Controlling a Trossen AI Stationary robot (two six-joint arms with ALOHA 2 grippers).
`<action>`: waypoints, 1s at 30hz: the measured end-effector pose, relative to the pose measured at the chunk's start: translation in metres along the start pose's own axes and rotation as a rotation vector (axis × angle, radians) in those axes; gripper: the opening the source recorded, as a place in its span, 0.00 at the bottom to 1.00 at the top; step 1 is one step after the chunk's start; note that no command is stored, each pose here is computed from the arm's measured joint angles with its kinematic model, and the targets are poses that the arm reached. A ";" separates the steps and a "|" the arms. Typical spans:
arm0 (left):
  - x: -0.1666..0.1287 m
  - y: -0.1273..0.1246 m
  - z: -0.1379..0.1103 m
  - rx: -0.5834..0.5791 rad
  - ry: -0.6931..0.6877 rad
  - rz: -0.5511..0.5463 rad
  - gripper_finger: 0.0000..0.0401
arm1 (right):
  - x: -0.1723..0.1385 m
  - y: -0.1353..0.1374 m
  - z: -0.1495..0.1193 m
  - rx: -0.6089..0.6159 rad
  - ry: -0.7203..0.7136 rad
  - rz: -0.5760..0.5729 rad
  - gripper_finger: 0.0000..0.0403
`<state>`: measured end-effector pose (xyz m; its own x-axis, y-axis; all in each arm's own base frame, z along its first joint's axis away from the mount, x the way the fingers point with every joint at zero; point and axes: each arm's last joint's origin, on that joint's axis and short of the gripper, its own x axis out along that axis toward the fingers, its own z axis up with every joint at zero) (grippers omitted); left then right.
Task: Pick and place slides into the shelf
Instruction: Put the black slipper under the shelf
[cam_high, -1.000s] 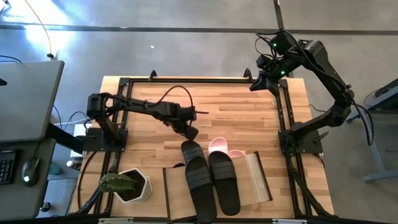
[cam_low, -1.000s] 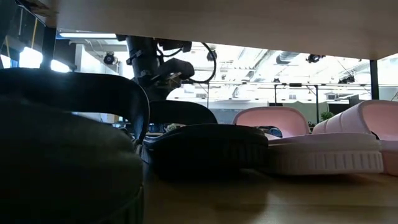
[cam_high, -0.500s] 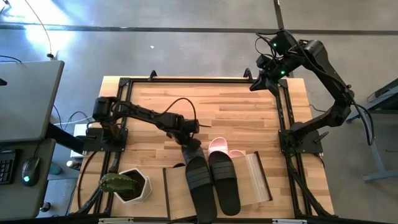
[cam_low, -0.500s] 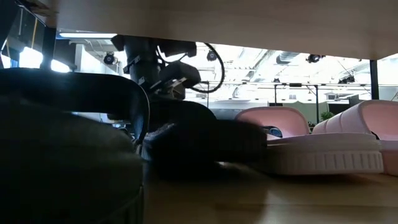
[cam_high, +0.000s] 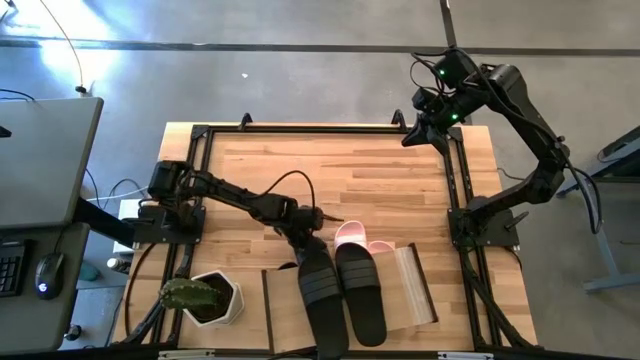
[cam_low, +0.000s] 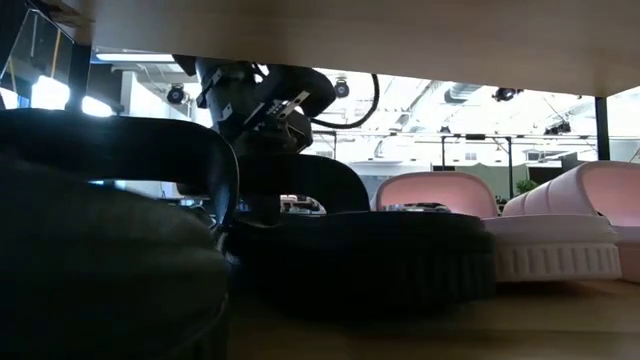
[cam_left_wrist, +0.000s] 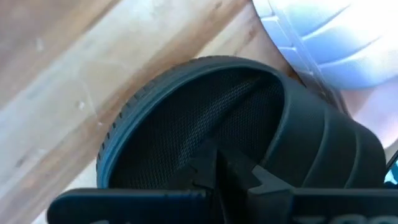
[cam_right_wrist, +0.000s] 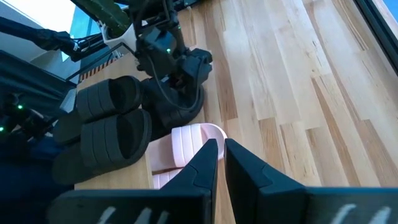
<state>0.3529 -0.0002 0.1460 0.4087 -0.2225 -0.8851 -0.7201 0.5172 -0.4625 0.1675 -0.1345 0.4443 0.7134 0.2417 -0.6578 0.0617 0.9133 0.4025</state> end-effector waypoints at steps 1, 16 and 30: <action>0.000 -0.002 -0.002 0.007 0.000 0.000 0.00 | 0.000 0.000 0.000 0.000 0.000 0.000 0.05; 0.006 -0.018 -0.020 0.157 -0.006 -0.043 0.00 | 0.000 0.000 0.000 -0.006 0.001 0.000 0.05; -0.001 -0.010 -0.008 0.115 -0.030 -0.024 0.00 | -0.001 -0.001 0.000 0.034 0.000 -0.003 0.05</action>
<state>0.3554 -0.0118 0.1508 0.4426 -0.2119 -0.8713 -0.6419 0.6036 -0.4729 0.1668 -0.1352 0.4442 0.7134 0.2392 -0.6587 0.0871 0.9024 0.4221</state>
